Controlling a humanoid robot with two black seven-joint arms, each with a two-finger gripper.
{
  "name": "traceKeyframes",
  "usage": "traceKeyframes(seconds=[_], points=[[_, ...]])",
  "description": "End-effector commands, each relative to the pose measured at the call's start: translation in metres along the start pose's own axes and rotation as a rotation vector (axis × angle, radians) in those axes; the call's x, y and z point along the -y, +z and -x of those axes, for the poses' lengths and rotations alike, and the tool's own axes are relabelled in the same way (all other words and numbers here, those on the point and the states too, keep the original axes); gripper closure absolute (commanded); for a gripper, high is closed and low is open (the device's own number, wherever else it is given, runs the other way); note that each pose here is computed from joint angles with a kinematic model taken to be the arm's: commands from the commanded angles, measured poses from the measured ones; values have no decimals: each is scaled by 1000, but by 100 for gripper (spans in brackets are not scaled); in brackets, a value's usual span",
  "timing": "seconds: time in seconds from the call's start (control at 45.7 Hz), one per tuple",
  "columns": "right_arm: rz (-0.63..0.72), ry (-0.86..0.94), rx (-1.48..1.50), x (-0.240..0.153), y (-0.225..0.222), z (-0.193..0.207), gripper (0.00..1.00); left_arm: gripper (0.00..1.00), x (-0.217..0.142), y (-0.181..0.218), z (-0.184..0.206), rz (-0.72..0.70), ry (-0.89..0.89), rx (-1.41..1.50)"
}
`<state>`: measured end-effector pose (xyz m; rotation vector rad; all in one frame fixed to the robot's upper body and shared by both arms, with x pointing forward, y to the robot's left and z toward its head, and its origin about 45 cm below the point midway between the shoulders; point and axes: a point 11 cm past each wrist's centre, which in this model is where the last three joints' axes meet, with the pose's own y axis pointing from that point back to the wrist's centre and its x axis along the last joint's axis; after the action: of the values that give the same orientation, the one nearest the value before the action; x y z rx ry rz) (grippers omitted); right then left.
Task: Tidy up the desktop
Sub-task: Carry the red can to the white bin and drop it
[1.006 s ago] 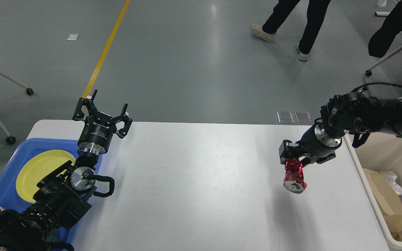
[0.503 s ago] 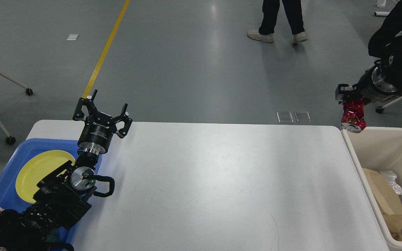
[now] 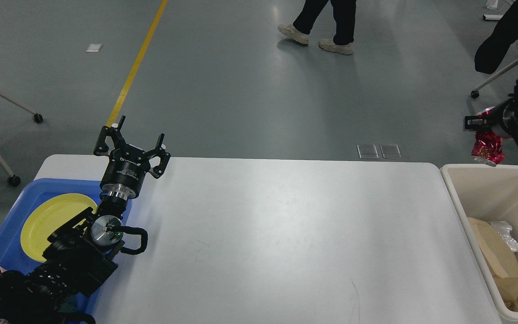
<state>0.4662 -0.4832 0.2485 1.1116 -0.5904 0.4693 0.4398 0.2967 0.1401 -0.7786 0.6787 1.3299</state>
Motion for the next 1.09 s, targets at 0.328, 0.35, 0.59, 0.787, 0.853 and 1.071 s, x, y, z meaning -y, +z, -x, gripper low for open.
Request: traceKeyframes(seconds=[0.328,0.35,0.59,0.787,0.853,1.071], points=[[75,56,24,29,50,88,100,4,0,0,0,0,0,0],[77,55,30,30,52,92,100,3,0,0,0,0,0,0],[104,38,102,38,66,138,100,3,0,0,0,0,0,0],[124,77,151,38,77,151,57,3,0,0,0,0,0,0],[123,112,165,38,78,148,22,3,0,0,0,0,0,0],[117,115,180,39,77,150,4,3,0,0,0,0,1,1]])
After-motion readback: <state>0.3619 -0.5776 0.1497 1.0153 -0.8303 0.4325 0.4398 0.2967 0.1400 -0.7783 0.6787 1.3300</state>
